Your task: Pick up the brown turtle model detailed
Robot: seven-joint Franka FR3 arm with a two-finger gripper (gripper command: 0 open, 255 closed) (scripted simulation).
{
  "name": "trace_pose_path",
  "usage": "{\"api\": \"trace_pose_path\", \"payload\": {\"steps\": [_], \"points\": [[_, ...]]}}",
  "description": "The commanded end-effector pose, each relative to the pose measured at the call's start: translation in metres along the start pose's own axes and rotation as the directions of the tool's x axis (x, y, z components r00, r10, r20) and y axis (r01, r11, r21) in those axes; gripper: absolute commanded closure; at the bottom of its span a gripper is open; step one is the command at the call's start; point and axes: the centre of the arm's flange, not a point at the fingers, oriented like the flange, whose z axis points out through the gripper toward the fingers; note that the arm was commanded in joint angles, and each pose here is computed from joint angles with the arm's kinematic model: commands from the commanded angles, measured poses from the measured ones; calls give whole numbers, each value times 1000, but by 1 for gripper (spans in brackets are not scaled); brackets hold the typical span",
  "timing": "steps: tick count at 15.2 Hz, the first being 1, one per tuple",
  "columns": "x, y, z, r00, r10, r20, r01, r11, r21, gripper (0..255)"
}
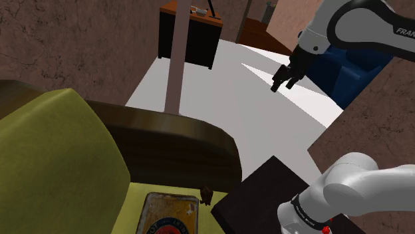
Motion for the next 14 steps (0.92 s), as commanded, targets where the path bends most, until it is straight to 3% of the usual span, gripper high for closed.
{"api": "trace_pose_path", "payload": {"steps": [1,7,14], "points": [[0,0,0,1000,0,0,0,1000,0,0],[-26,-44,56,995,89,38,-90,996,11,0],[-54,-99,120,978,192,83,-194,981,19,0]]}}
